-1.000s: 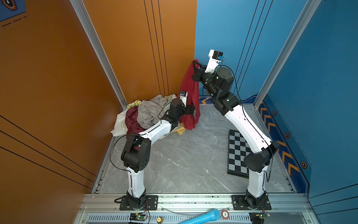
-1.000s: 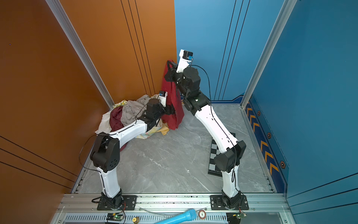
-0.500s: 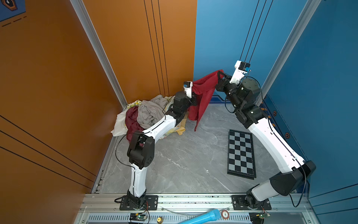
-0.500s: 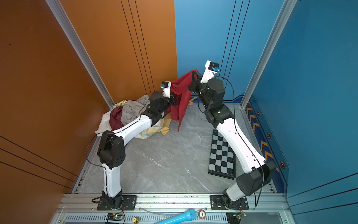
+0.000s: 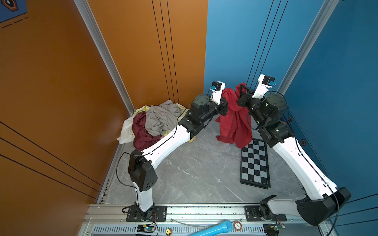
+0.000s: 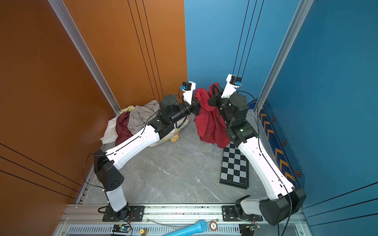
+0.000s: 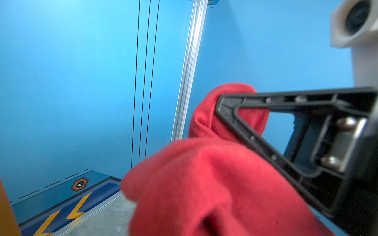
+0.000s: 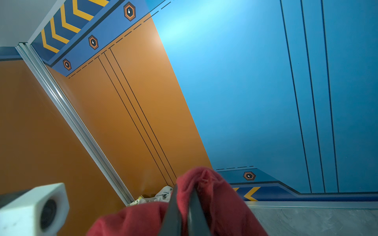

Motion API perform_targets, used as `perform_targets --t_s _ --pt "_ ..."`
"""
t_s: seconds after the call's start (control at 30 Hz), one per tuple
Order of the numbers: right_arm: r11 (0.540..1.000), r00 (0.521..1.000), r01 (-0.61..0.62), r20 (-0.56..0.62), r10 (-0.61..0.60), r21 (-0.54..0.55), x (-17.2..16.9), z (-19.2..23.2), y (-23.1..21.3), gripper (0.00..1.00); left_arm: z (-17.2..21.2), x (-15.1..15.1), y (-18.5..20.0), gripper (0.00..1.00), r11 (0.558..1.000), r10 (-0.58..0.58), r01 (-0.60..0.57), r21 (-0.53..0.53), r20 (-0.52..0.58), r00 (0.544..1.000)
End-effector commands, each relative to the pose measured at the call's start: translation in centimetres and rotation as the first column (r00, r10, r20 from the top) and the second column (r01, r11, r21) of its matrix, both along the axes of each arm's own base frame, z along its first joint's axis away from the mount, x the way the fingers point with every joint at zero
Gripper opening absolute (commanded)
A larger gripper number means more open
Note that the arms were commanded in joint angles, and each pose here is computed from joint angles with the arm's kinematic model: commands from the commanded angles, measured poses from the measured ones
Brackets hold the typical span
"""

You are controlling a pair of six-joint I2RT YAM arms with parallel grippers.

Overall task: Pick out a specific cloth from the pile
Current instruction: 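Carry the red fleece toward the robot and grasp it with the left gripper too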

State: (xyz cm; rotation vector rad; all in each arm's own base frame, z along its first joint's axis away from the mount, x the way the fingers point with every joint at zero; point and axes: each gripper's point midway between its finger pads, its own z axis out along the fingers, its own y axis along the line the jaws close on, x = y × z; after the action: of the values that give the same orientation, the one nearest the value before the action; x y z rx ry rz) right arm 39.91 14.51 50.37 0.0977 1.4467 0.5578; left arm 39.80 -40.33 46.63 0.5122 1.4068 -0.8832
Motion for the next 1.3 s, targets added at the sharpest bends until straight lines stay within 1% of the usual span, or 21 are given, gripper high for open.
perform_targets --t_s 0.0,0.17,0.33,0.47,0.6,0.8,0.97,1.13,1.27 --pt "1.0 1.0 0.003 -0.017 -0.003 -0.027 -1.4 -0.8 -0.3 0.0 2.2 -2.4 1.3 0.0 1.0 0.006 -0.006 -0.017 0.041 0.999" --pt "0.999 0.998 -0.024 -0.054 0.023 -0.031 -3.6 -2.1 0.3 0.0 -0.1 -4.6 1.8 0.0 1.0 0.011 -0.011 0.002 -0.017 1.0" --pt "0.997 0.994 -0.049 -0.103 0.043 -0.057 -5.9 -5.0 1.4 0.0 -4.3 -6.9 1.7 0.0 0.999 0.011 -0.006 0.052 -0.091 0.996" --pt "0.996 0.988 -0.057 -0.149 0.047 -0.067 -6.7 -7.9 2.1 0.0 -7.0 -8.3 0.7 0.0 0.997 0.001 0.009 0.078 -0.132 0.991" --pt "0.996 0.98 -0.053 -0.195 0.037 -0.074 -7.0 -10.6 2.2 0.0 -8.2 -9.3 -0.3 0.0 0.996 -0.005 0.018 0.082 -0.153 0.988" --pt "0.998 0.971 -0.03 -0.239 0.014 -0.062 -7.0 -13.1 1.6 0.0 -8.1 -9.3 -1.4 0.0 0.997 -0.002 0.014 0.076 -0.159 0.987" --pt "0.999 0.96 -0.015 -0.282 0.001 -0.047 -7.0 -14.9 1.3 0.0 -9.8 -8.7 -1.0 0.0 0.997 0.039 -0.025 0.07 -0.198 0.979" --pt "1.0 0.939 0.001 -0.344 -0.009 -0.024 -6.8 -17.6 1.1 0.0 -13.2 -8.2 0.2 0.0 0.994 0.095 -0.08 0.068 -0.267 0.959" --pt "1.0 0.911 0.011 -0.412 -0.016 -0.016 -7.0 -21.1 1.0 0.0 -17.4 -8.0 1.5 0.0 0.989 0.139 -0.115 0.09 -0.349 0.927"
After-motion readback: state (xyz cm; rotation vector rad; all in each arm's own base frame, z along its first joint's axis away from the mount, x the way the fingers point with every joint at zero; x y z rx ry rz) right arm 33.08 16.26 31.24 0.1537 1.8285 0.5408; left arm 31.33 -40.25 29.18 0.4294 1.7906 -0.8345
